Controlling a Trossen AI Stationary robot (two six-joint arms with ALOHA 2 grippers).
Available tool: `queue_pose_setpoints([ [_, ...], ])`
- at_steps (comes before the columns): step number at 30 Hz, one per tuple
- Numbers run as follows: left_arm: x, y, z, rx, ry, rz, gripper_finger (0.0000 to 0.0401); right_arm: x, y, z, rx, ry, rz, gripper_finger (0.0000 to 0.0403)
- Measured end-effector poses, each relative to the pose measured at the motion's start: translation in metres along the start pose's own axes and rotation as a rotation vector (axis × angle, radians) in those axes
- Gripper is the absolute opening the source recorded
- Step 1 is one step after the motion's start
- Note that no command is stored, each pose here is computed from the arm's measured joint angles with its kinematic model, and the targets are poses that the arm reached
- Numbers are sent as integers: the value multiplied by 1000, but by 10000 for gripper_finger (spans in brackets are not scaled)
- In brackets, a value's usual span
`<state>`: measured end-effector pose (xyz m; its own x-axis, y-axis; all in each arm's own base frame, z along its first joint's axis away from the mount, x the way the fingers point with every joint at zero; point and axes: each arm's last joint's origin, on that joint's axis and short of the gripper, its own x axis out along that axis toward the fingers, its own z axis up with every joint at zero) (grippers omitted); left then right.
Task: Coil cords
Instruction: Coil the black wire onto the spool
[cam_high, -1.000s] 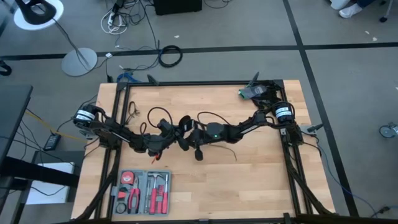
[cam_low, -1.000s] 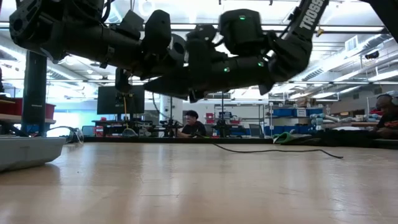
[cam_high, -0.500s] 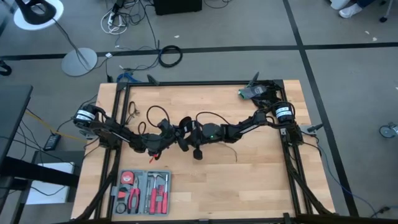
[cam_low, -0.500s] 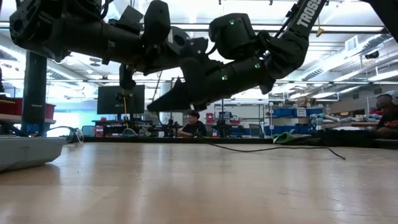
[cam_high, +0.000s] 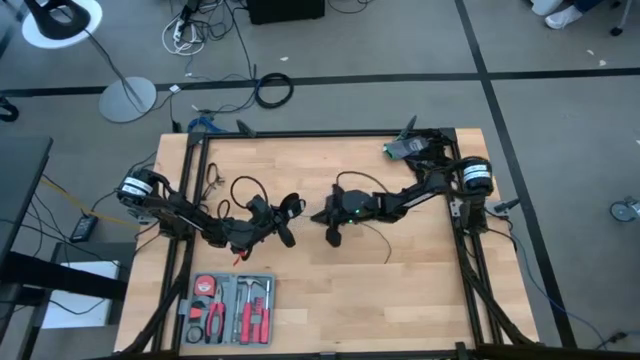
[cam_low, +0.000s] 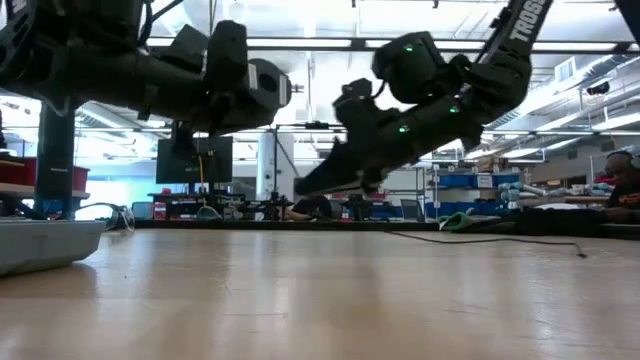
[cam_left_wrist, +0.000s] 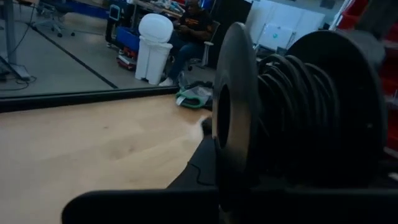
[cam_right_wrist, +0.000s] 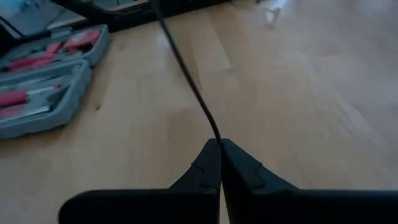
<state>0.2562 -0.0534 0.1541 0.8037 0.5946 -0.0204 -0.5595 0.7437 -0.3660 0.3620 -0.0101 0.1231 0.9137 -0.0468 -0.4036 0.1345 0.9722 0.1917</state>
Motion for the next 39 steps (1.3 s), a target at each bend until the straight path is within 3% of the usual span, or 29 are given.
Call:
queue_pose_setpoints([
  [7, -2, 5, -10, 55, 78, -8, 0, -21, -14, 16, 98, 23, 45, 0],
  [17, -5, 14, -26, 62, 224, 16, 0, -41, -16, 46, 105, -20, 46, 0],
  [24, -5, 17, -30, 43, 267, 32, 0, -36, -9, 58, 35, -53, 72, 27],
  [35, -10, 24, -41, -22, 418, 36, 0, -37, -15, 49, -19, -6, 46, 93],
  [39, -10, 23, -42, -26, 450, 12, 0, -37, -15, 50, -133, -19, 47, 102],
])
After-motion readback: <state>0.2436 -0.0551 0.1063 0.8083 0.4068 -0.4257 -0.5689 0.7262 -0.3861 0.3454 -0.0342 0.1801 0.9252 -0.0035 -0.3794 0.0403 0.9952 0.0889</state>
